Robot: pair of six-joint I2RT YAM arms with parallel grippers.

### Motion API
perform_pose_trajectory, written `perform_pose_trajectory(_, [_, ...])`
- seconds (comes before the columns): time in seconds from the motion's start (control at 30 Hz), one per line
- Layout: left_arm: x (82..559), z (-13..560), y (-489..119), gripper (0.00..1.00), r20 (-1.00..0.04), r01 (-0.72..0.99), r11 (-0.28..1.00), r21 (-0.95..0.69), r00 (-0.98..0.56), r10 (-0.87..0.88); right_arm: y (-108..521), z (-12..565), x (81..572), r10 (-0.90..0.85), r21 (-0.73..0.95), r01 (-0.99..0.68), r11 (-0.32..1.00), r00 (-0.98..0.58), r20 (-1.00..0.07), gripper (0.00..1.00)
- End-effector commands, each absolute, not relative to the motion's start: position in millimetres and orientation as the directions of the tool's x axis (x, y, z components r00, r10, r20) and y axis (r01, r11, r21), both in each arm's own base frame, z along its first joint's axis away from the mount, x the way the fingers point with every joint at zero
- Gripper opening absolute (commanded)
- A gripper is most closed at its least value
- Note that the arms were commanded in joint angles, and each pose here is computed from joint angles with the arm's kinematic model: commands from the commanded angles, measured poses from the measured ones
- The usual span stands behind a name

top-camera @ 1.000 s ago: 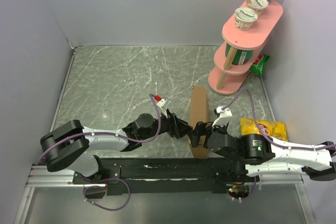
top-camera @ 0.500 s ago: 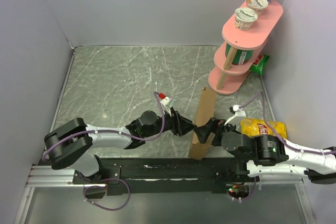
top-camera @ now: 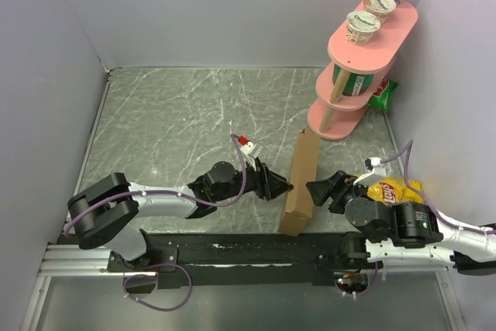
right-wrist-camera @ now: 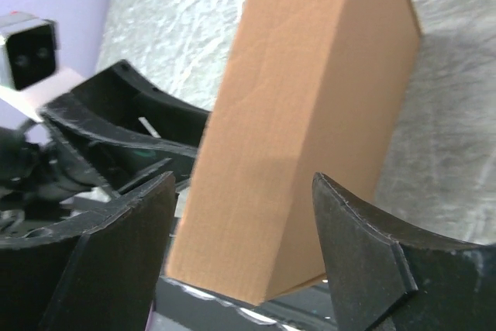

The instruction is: Fold the paper box

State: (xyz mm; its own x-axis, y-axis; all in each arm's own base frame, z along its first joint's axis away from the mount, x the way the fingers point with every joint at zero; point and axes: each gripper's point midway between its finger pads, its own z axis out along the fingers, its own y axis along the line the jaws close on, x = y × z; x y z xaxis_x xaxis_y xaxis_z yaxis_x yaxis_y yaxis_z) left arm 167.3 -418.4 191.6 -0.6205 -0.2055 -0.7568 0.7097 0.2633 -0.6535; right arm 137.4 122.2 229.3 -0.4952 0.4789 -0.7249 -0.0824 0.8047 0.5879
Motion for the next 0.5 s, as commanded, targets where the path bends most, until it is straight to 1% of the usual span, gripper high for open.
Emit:
perform_pose_trajectory(0.0, [170.6, 197.6, -424.4, 0.52, -0.780, 0.737, 0.256, -0.626, -0.592, -0.201, 105.8, 226.2, 142.1, 0.469, 0.546, -0.038, 0.837, -0.462, -0.752, 0.76])
perform_pose_trajectory(0.2, [168.8, 195.7, -426.5, 0.51, -0.783, 0.742, 0.251, -0.622, -0.594, -0.186, 121.5, 213.4, 142.5, 0.373, 0.456, -0.051, 0.889, -0.497, -0.784, 0.76])
perform_pose_trajectory(0.3, [169.0, 196.2, -426.9, 0.51, -0.785, 0.744, 0.250, -0.620, -0.592, -0.183, 127.3, 208.7, 146.7, 0.364, 0.450, -0.056, 0.891, -0.503, -0.784, 0.78])
perform_pose_trajectory(0.37, [168.8, 195.7, -427.3, 0.50, -0.786, 0.746, 0.249, -0.618, -0.591, -0.179, 132.3, 207.8, 150.2, 0.379, 0.469, -0.062, 0.881, -0.499, -0.779, 0.78])
perform_pose_trajectory(0.47, [167.9, 195.4, -427.6, 0.50, -0.788, 0.749, 0.245, -0.615, -0.590, -0.175, 139.9, 201.2, 149.9, 0.348, 0.461, -0.101, 0.882, -0.521, -0.780, 0.78])
